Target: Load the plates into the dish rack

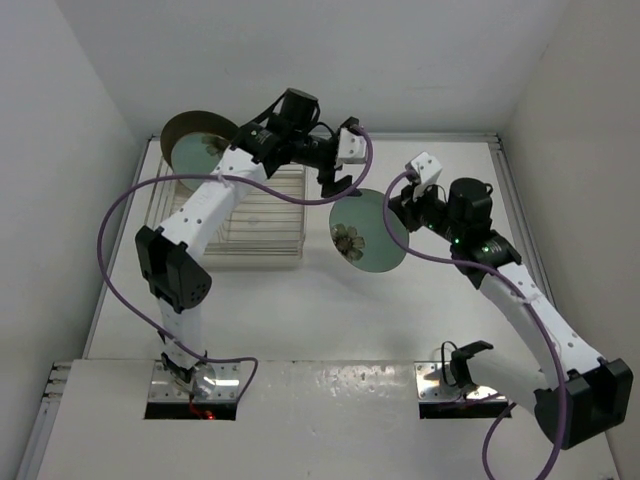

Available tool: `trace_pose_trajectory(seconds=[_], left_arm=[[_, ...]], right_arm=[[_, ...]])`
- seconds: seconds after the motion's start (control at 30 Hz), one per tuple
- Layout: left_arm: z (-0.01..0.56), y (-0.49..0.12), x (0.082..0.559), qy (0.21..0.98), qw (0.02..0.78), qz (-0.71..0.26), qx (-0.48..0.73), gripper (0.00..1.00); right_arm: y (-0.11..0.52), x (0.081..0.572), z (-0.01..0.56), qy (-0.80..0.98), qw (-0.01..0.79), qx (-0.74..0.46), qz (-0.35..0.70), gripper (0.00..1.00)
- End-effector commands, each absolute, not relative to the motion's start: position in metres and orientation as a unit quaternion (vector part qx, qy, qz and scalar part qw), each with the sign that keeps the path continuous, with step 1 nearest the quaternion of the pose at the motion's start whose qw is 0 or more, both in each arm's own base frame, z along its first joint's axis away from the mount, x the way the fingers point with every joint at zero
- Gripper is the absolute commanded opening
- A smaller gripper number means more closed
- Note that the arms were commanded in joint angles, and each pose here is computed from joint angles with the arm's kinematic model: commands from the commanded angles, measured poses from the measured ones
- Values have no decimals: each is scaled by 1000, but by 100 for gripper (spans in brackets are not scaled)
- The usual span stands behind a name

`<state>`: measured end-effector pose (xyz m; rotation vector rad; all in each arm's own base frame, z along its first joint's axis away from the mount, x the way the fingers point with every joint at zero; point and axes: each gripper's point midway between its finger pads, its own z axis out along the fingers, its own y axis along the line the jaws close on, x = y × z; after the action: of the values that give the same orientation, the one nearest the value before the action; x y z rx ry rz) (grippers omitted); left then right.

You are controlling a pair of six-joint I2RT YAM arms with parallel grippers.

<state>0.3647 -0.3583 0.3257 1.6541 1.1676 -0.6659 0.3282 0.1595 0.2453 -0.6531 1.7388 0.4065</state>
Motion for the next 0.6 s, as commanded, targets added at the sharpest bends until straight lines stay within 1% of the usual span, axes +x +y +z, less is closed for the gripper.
trace_pose_trajectory(seconds=[0.0, 0.13, 0.17, 0.23, 0.27, 0.33, 0.37, 0.43, 0.47, 0.5, 0.57], left_arm=[[307, -368, 339, 467, 448, -348, 678, 90], [273, -371, 323, 476, 406, -373, 685, 84], [268, -374, 317, 467, 400, -373, 695, 82], [253, -379, 316, 475, 386, -363, 703, 76], [252, -383, 314, 471, 385, -357, 709, 63], [250, -383, 319, 476, 386, -347, 710, 46], [253, -383, 319, 473, 390, -346, 710, 27], [265, -384, 325, 469, 405, -332, 711, 11], [271, -384, 329, 472, 411, -324, 709, 0], [275, -383, 335, 477, 419, -307, 709, 0], [303, -377, 344, 465, 452, -276, 709, 0]], right_arm=[[167, 323, 322, 645, 681, -297, 175, 0], [168, 320, 323, 639, 687, -295, 180, 0], [169, 319, 322, 637, 687, -297, 182, 0], [173, 316, 327, 628, 692, -301, 190, 0], [173, 316, 326, 627, 692, -301, 192, 0], [177, 314, 331, 618, 696, -305, 200, 0], [178, 313, 331, 617, 696, -306, 202, 0], [179, 311, 335, 611, 700, -309, 203, 0], [180, 310, 337, 608, 702, -310, 204, 0], [180, 309, 339, 604, 705, -311, 204, 0], [181, 307, 350, 590, 717, -308, 207, 1]])
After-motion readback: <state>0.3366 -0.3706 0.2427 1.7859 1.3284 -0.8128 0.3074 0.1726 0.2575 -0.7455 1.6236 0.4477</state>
